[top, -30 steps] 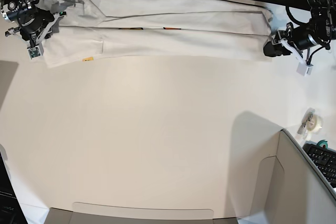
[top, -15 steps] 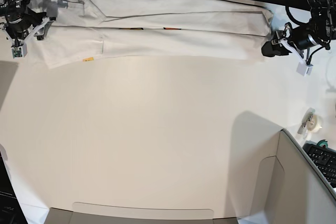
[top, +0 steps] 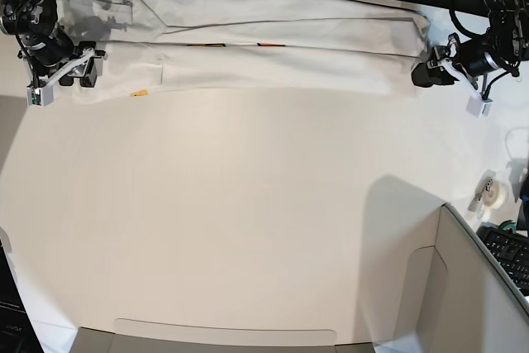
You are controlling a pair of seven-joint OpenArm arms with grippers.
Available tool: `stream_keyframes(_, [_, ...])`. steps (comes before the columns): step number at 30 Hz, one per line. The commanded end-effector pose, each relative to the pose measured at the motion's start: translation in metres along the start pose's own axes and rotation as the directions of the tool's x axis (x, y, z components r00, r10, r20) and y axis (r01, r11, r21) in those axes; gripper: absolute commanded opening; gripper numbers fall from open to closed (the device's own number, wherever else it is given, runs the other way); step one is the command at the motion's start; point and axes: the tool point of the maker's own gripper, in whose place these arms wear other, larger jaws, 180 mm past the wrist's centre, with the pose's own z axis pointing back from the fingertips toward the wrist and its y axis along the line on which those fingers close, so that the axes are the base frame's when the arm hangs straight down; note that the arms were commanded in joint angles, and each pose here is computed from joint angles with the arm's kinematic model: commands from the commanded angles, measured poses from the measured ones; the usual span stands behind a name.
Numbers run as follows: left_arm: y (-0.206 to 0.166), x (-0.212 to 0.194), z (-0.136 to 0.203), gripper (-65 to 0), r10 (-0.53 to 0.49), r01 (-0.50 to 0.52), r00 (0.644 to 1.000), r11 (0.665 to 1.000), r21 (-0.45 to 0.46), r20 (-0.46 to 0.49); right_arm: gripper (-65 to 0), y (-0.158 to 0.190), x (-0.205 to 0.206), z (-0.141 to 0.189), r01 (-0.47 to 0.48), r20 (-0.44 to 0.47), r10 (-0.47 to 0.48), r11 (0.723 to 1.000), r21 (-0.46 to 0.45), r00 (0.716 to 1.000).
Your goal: Layout the t-shirt on the table in an organized manner, then fold the t-shirt properly
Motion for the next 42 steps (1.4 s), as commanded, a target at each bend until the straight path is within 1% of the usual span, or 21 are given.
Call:
stream_keyframes(1, [-0.001, 0.011, 0.007, -40.6, -0.021, 0.021, 0.999, 1.000, 0.002, 0.028, -36.5, -0.004, 0.016, 0.005, 0.001, 0.057, 0.000, 1.000, -0.009, 0.998])
stream_keyframes(4, [0.000, 0.011, 0.007, -40.6, -0.021, 0.021, 0.999, 1.000, 0.002, 0.029, -36.5, -0.013, 0.018, 0.007, 0.038, 0.074, -0.035, 0.999, -0.030, 0.997])
stream_keyframes(7, [0.000, 0.011, 0.007, -40.6, -0.021, 0.021, 0.999, 1.000, 0.002, 0.029, -36.5, -0.023, 0.010, -0.002, 0.089, 0.053, -0.088, 0.995, -0.034, 0.995])
stream_keyframes(9, [0.000, 0.011, 0.007, -40.6, -0.021, 0.021, 0.999, 1.000, 0.002, 0.029, -36.5, -0.029, -0.003, -0.009, 0.134, 0.021, -0.133, 0.990, -0.034, 0.991])
stream_keyframes(13, [0.000, 0.011, 0.007, -40.6, -0.021, 0.021, 0.999, 1.000, 0.002, 0.029, -36.6, -0.034, -0.017, -0.023, 0.191, -0.019, -0.191, 0.981, -0.022, 0.981])
stream_keyframes(16, [0.000, 0.011, 0.007, -40.6, -0.021, 0.021, 0.999, 1.000, 0.002, 0.029, -36.6, -0.029, -0.015, -0.028, 0.224, -0.012, -0.224, 0.974, 0.015, 0.974])
stream_keyframes(19, [0.000, 0.011, 0.007, -40.6, -0.021, 0.021, 0.999, 1.000, 0.002, 0.029, -36.8, -0.024, -0.010, -0.028, 0.237, 0.005, -0.237, 0.970, 0.048, 0.971])
stream_keyframes(20, [-0.001, 0.011, 0.007, -40.6, -0.021, 0.021, 0.999, 1.000, 0.002, 0.028, -37.4, -0.023, -0.007, -0.027, 0.237, 0.012, -0.238, 0.970, 0.057, 0.971])
stream_keyframes(22, [-0.001, 0.011, 0.007, -40.6, -0.022, 0.022, 0.999, 1.000, 0.001, 0.026, -40.9, -0.020, -0.003, -0.025, 0.240, 0.028, -0.243, 0.967, 0.079, 0.970])
stream_keyframes(27, [-0.002, 0.010, 0.006, -40.7, -0.021, 0.021, 0.999, 1.000, -0.002, 0.024, -55.1, -0.015, 0.009, -0.015, 0.209, 0.067, -0.215, 0.974, 0.090, 0.974])
stream_keyframes(30, [-0.002, 0.010, 0.006, -40.7, -0.021, 0.021, 0.999, 1.000, -0.002, 0.024, -60.2, -0.012, 0.014, -0.010, 0.183, 0.065, -0.189, 0.980, 0.084, 0.980])
stream_keyframes(36, [-0.002, 0.010, 0.006, -40.7, -0.021, 0.021, 0.999, 1.000, -0.002, 0.024, -60.6, -0.002, 0.028, 0.005, 0.108, 0.099, -0.116, 0.991, 0.078, 0.988])
stream_keyframes(39, [-0.002, 0.009, 0.005, -40.7, -0.020, 0.020, 1.000, 1.000, -0.003, 0.024, -60.7, 0.004, 0.025, 0.018, 0.059, 0.074, -0.064, 0.996, 0.062, 0.995])
stream_keyframes(42, [-0.003, 0.010, 0.005, -40.7, -0.020, 0.020, 0.999, 1.000, -0.005, 0.026, -60.7, 0.008, 0.011, 0.027, 0.022, 0.015, -0.023, 0.999, 0.049, 1.000])
